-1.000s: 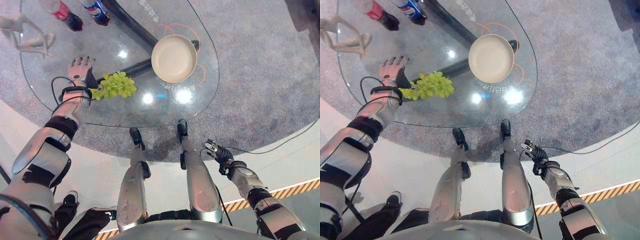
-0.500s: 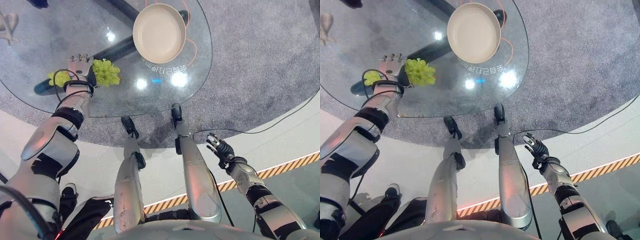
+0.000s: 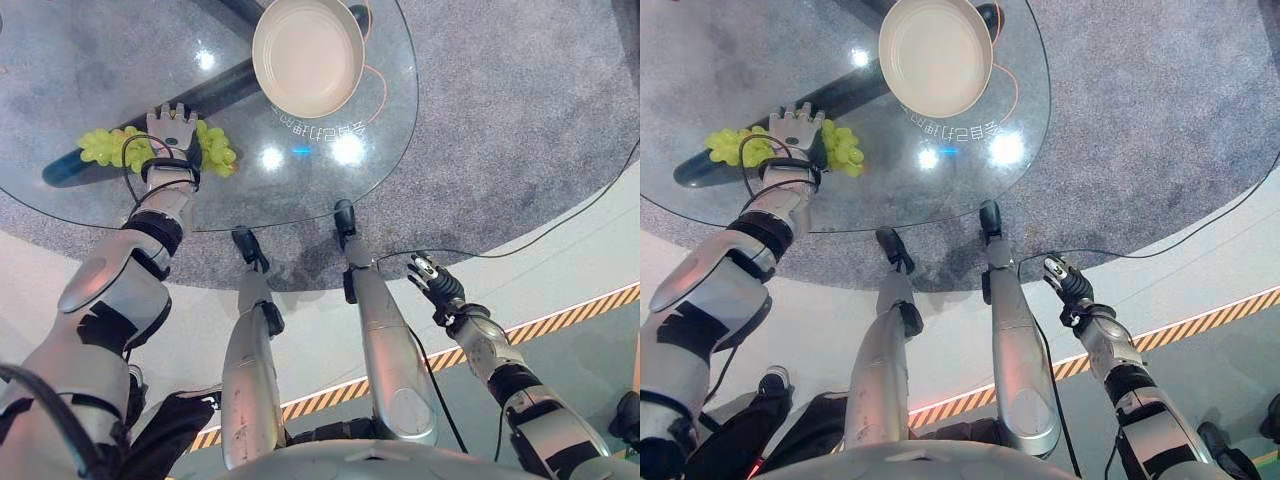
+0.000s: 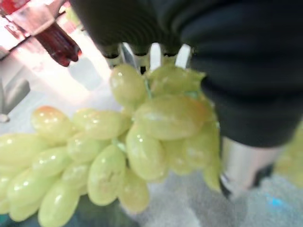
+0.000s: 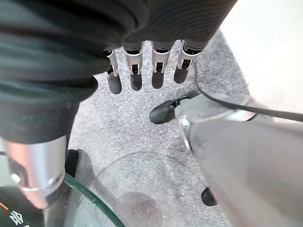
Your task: Pick up fruits into the plate
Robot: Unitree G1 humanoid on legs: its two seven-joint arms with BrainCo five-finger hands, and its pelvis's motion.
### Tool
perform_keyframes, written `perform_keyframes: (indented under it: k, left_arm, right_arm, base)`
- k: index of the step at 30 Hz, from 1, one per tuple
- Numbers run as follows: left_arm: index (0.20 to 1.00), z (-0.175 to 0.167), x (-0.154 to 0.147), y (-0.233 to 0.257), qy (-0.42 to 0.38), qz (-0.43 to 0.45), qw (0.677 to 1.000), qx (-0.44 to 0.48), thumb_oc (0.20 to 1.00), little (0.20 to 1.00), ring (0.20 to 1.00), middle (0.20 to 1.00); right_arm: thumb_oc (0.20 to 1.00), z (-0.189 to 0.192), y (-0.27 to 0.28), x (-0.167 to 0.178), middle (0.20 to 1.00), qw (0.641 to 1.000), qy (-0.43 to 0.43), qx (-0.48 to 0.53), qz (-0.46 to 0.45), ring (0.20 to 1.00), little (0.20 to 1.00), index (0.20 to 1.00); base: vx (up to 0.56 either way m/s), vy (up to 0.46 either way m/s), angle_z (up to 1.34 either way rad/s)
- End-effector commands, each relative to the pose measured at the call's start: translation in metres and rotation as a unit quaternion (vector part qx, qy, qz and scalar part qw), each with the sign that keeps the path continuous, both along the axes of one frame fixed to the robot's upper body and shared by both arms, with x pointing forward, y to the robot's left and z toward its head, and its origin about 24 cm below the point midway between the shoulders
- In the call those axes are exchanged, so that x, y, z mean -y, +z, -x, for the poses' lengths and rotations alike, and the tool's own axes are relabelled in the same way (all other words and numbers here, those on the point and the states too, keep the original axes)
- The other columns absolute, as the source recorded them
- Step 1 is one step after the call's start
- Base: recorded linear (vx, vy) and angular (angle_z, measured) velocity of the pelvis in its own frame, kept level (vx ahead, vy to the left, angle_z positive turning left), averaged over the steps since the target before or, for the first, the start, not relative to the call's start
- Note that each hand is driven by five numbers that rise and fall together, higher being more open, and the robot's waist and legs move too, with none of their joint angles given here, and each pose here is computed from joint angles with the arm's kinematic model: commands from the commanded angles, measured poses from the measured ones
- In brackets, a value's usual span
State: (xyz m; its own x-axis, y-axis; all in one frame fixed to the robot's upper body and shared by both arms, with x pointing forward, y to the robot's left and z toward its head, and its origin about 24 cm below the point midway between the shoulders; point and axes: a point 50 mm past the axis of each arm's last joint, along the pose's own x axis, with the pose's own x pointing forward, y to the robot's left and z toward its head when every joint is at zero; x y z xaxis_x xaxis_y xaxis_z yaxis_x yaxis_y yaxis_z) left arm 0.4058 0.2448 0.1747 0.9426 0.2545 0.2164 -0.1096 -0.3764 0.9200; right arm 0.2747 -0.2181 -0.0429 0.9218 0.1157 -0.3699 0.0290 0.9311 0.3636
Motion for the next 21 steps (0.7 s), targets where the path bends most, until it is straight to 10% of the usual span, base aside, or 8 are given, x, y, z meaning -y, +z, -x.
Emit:
perform_keyframes:
  k: [1,21]
  left_arm:
    - [0.2,0.003,-0.022,0.005,0.05,-0.014,0.999,-0.005,0.2,0.2,0.2,0.2]
    - [0.2,0.004,-0.023,0.003,-0.017,0.122,0.99,0.061,0.2,0.2,0.2,0.2]
  right_arm:
    - [1.0,0.002,-0.002,-0.015,1.0,0.999,-0.003,0.011,-0.037,1.0,1.0,1.0]
    - [1.0,-0.01,0.012,-0.022,1.0,0.998,0.015,0.05,-0.024,1.0,1.0,1.0]
  base:
    - [0.0,0.0,0.0]
    - [-0.02,0.001,0.0]
